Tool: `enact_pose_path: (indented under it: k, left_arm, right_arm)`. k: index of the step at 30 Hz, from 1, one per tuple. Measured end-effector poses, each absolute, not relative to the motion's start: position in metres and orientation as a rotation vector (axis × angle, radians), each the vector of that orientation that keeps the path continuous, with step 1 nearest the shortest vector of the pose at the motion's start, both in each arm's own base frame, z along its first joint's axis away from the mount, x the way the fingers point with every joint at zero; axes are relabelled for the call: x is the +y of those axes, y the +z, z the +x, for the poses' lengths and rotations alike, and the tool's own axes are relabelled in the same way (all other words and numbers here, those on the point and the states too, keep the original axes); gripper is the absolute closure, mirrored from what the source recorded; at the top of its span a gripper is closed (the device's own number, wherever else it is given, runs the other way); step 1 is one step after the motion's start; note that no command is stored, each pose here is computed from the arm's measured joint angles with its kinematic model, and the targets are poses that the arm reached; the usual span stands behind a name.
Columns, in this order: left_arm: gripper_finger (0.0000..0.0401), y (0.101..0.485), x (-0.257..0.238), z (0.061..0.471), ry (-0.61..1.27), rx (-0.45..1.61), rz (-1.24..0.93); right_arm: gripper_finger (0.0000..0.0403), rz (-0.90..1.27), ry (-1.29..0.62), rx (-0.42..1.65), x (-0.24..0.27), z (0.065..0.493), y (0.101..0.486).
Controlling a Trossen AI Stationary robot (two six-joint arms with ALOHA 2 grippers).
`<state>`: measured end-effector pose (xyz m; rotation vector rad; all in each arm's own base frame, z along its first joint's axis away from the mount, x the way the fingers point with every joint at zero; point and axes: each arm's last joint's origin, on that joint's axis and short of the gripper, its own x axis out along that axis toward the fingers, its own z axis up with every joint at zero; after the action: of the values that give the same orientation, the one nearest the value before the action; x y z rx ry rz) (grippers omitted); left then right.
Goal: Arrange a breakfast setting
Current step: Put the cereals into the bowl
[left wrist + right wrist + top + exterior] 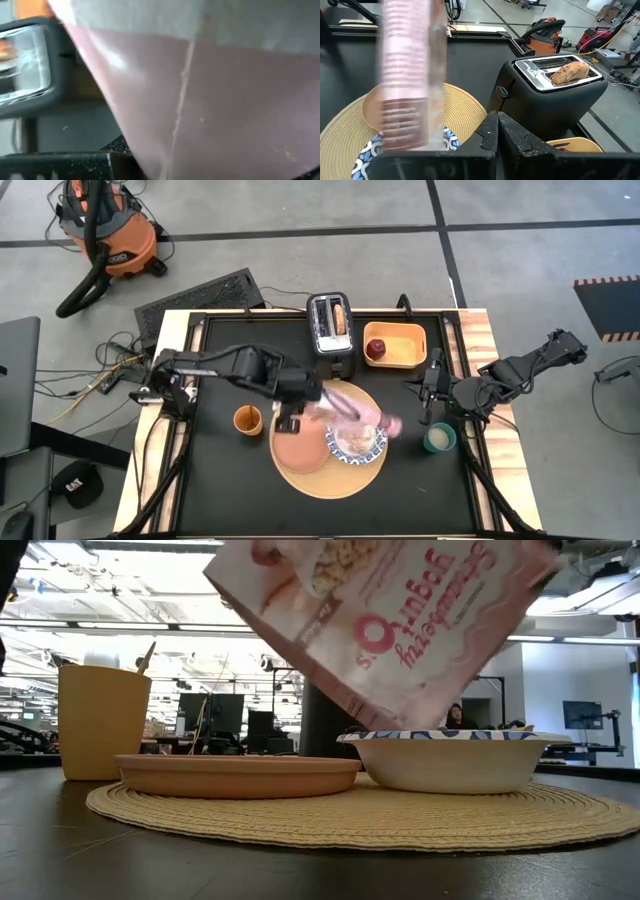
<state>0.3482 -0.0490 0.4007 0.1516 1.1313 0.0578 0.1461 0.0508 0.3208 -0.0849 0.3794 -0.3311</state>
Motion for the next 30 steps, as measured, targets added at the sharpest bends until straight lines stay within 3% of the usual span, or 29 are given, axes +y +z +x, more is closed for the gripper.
enact_pose_path:
  k: [30]
  left_arm:
    - [0.0282,0.4019,-0.0515,0.3444,0.064,1.143,0.157]
  right_arm:
    - [0.0372,-0.081,-0.331,0.377,0.0509,0.1462,0.3211]
